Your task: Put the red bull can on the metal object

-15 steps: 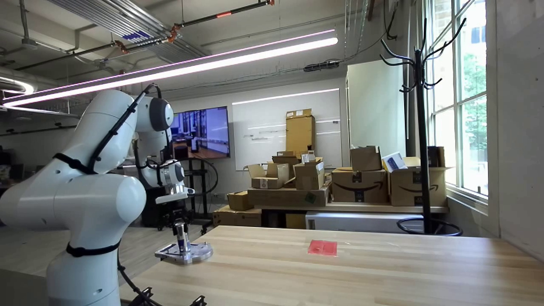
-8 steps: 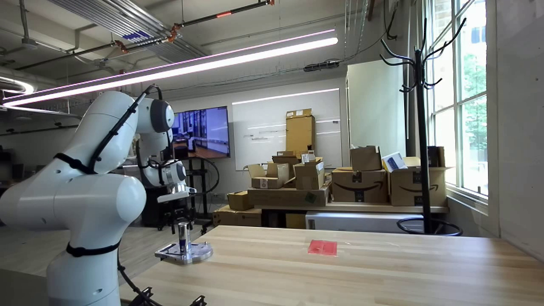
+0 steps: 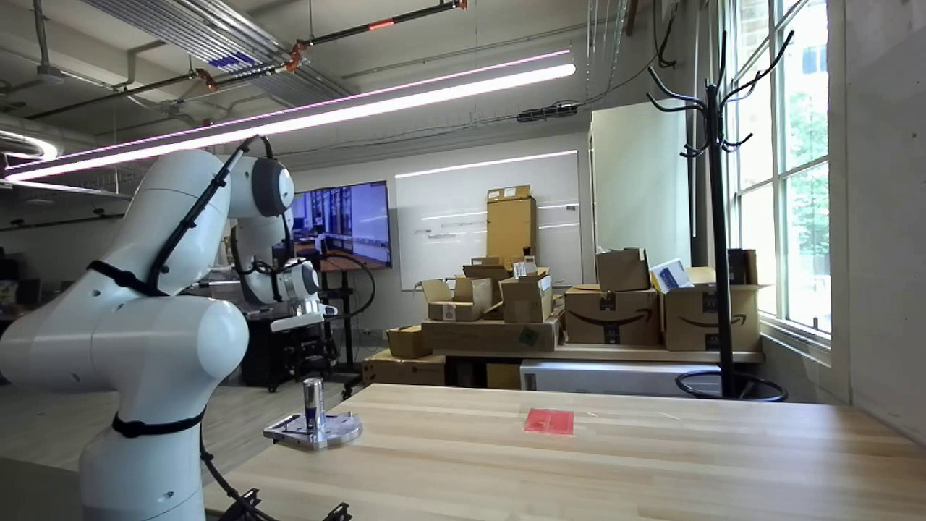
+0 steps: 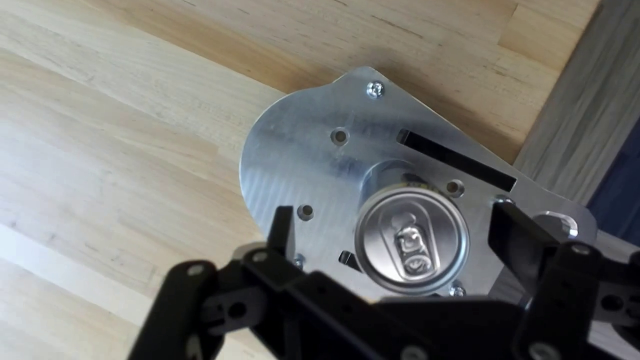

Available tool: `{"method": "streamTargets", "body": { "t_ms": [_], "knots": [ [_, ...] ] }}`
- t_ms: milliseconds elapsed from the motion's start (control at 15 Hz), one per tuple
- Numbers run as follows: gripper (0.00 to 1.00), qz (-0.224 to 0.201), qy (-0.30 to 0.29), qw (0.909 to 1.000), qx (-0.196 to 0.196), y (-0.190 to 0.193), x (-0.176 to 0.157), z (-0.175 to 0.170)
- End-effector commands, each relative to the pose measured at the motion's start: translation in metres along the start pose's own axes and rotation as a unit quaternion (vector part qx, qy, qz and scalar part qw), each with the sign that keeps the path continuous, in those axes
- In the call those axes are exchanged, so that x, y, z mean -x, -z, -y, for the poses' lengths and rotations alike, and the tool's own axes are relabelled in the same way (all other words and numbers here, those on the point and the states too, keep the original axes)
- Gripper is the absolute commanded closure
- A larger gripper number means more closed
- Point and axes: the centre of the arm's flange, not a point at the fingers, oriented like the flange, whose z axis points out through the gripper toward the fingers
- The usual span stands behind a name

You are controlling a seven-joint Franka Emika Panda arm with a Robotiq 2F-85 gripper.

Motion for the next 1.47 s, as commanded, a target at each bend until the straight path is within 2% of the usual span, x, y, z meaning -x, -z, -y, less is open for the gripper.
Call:
{"method": "streamTargets", "body": {
  "t_ms": [0, 267, 733, 1000, 1200, 1267, 1333, 1400],
  "knots": [
    [0.0, -0.019, -0.037, 0.9991, -0.012, 0.046, 0.045, -0.032],
    [0.0, -0.028, -0.086, 0.9951, -0.039, 0.059, 0.09, -0.082],
    [0.0, -0.023, -0.191, 0.9771, -0.09, 0.026, 0.181, -0.191],
    [0.0, -0.049, -0.218, 0.9699, -0.096, 0.027, 0.217, -0.224],
    [0.0, -0.062, -0.23, 0.9666, -0.095, 0.033, 0.232, -0.238],
    [0.0, -0.061, -0.231, 0.9665, -0.095, 0.035, 0.235, -0.241],
    [0.0, -0.045, -0.236, 0.9666, -0.088, 0.029, 0.218, -0.239],
    [0.0, -0.048, -0.238, 0.9662, -0.088, 0.031, 0.222, -0.242]
  ]
}}
